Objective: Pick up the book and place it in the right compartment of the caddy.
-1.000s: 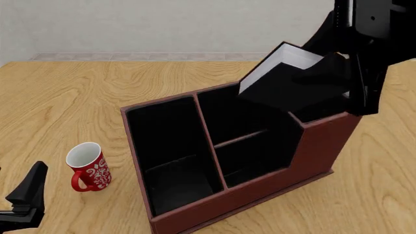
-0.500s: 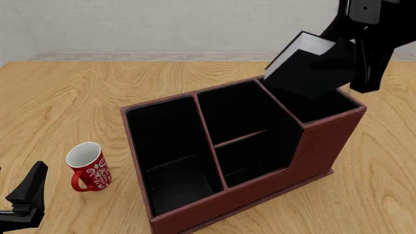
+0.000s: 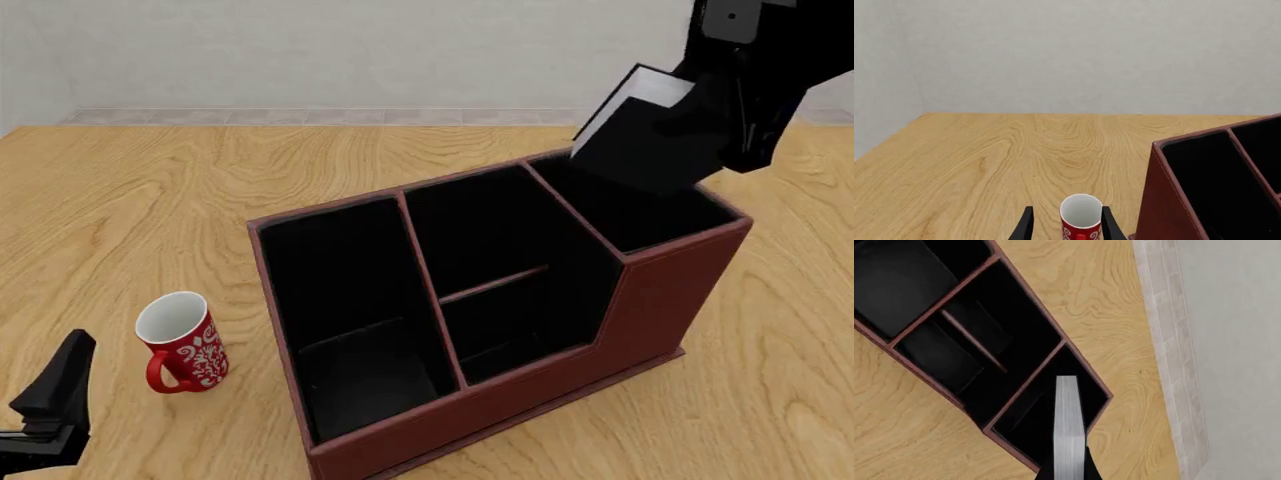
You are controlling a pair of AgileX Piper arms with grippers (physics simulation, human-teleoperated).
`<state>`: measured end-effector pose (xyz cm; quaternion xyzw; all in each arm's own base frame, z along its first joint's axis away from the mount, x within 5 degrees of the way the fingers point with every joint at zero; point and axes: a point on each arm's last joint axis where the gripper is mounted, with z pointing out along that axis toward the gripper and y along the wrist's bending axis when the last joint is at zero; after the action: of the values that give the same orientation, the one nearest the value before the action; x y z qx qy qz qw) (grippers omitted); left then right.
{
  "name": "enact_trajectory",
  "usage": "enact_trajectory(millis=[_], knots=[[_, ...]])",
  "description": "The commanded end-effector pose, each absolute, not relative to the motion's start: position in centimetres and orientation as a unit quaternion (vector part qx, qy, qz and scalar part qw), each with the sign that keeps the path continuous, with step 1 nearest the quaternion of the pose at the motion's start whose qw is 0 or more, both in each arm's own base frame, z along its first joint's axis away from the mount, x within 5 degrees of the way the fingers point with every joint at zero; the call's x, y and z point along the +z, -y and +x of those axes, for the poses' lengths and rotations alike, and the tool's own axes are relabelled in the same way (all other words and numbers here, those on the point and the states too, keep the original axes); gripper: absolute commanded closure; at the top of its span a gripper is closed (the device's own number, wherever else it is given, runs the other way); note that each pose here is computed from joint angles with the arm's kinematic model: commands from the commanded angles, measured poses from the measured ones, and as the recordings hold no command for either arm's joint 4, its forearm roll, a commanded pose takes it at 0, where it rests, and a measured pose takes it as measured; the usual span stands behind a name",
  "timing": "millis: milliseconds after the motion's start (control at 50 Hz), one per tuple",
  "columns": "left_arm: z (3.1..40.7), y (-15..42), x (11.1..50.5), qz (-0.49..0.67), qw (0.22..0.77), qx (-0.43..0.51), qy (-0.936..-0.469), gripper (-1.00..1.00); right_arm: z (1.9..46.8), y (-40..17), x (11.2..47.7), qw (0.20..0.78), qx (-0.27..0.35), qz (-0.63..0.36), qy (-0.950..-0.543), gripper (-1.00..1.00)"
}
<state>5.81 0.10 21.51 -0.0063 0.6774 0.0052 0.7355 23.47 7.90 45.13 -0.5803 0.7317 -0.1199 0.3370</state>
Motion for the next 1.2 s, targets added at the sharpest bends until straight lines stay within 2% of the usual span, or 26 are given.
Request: enact_trajectory(millis=[20, 660, 1200], knots=[[5.8, -0.1, 21.5, -0.006, 0.736, 0.006, -0.677, -1.00, 24.3, -7.3, 46.0, 0.348, -0.127, -0.556, -0.744, 1.00], [5.8, -0.1, 21.5, -0.005, 0.737, 0.006, -0.676, -1.00, 26.5, -7.3, 43.4, 0.306, -0.109, -0.544, -0.774, 1.00], [5.7, -0.1, 21.5, -0.005, 0.737, 0.006, -0.676, -1.00, 27.4, -8.1, 42.1, 0.288, -0.095, -0.542, -0.783, 1.00]])
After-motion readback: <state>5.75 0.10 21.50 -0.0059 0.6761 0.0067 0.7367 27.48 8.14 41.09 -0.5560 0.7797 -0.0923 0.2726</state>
